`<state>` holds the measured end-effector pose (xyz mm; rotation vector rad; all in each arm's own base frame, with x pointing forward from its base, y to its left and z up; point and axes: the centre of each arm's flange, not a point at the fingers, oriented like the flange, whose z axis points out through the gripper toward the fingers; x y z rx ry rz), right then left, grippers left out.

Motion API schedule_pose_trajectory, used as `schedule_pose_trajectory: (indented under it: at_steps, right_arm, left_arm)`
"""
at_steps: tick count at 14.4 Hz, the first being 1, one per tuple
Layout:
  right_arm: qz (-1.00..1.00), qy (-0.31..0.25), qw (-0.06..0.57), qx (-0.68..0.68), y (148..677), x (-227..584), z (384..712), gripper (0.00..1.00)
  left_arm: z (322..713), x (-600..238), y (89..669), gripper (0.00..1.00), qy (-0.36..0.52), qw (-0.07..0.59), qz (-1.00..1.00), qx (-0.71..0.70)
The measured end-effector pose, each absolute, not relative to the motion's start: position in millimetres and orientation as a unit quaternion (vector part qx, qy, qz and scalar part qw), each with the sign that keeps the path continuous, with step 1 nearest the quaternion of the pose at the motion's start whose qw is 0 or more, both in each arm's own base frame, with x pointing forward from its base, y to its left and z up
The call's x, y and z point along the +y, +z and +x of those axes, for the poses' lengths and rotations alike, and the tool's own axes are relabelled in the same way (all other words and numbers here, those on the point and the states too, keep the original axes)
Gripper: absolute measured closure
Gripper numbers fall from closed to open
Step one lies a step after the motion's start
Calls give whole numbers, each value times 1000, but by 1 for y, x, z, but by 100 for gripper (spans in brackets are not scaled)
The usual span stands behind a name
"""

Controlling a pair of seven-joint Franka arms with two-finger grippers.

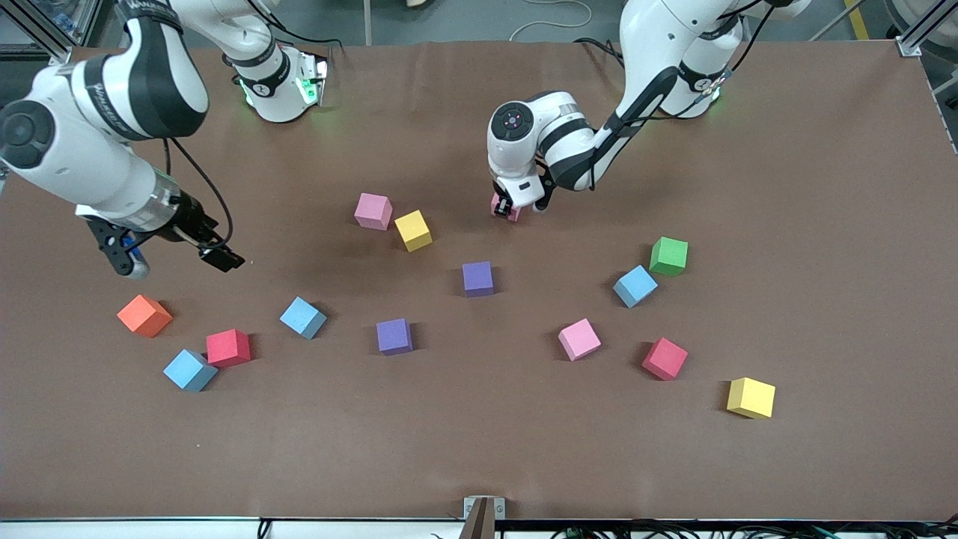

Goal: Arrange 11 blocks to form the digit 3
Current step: 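Grasp the pink cube with the left gripper while the right gripper reaches yellow, then set the pink cube down with the left gripper while the right grasps yellow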

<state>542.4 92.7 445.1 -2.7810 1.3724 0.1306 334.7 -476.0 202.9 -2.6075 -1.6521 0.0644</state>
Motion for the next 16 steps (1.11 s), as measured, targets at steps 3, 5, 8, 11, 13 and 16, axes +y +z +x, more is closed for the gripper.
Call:
schedule_pose_trajectory:
  at_steps: [3, 5, 8, 11, 13, 16]
  right_arm:
    - [-874, 45, 12, 484, 444, 147, 530, 0]
    - [-861, 41, 13, 507, 445, 187, 518, 0]
    - [-855, 39, 14, 517, 445, 219, 507, 0]
    - [-858, 44, 7, 512, 436, 227, 501, 0]
    - [-859, 46, 2, 510, 424, 233, 499, 0]
    - [-860, 44, 0, 508, 404, 239, 503, 0]
  left_arm:
    - [332, -488, 212, 46, 10, 12, -898, -439]
    - [314, -504, 216, 46, 9, 9, -933, -361]
    - [283, -528, 221, 46, 4, 15, -969, -246]
    - [280, -531, 223, 46, 3, 15, -987, -157]
    - [282, -530, 222, 46, 3, 16, -995, -98]
    - [283, -529, 222, 46, 4, 16, -999, -30]
